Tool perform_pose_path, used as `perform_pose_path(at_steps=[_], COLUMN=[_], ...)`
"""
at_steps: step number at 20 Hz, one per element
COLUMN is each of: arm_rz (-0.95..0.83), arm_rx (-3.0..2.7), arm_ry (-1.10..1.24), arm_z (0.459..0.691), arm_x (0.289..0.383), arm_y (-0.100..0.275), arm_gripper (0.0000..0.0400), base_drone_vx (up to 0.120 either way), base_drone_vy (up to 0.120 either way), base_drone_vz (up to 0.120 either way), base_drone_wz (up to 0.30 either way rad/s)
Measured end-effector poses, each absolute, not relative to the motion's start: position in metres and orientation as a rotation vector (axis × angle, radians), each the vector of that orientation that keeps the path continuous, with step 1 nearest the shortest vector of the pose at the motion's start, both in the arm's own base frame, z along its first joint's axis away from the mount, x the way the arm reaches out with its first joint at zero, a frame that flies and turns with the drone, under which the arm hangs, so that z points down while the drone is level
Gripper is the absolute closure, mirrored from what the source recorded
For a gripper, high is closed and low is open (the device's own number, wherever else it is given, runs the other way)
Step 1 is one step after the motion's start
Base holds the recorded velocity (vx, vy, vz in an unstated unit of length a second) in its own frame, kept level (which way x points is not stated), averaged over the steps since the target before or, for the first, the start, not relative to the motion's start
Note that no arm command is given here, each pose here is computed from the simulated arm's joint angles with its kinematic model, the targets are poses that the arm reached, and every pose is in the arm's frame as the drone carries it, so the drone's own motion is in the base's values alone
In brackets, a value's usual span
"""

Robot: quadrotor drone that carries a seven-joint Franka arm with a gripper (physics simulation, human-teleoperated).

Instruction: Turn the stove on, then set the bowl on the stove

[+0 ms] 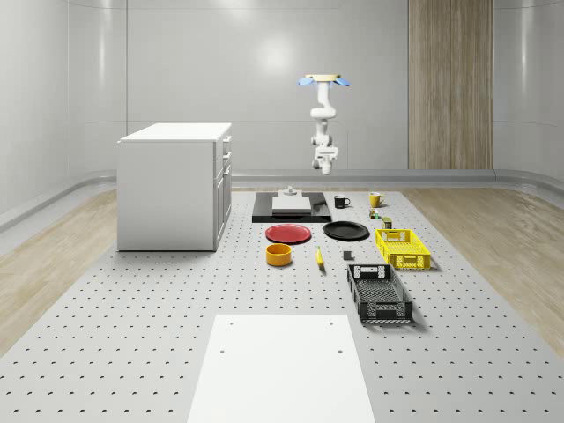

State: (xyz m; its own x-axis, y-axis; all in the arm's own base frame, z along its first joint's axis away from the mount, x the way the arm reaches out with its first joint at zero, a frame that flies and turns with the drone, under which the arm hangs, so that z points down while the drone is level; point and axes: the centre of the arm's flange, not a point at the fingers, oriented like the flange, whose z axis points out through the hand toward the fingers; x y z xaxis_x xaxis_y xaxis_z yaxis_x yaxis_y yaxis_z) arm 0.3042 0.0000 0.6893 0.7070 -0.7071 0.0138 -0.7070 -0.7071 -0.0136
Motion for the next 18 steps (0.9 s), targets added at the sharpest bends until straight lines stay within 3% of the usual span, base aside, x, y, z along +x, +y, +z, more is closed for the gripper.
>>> perform_pose_path(at_steps=[12,18], arm_rz=[-0.042,-0.050], arm_rx=[-2.893,-2.893], arm_ry=[1.198,1.198], arm_z=[0.6913,0.6913], arm_x=[0.3035,0.3030], arm_y=[0.0001,0.0003], arm_gripper=[0.0000,0.0000], base_drone_vx=[0.000,0.113], base_drone_vy=[-0.120,-0.120], base_drone_vz=[0.000,0.000], base_drone_wz=[0.000,0.000])
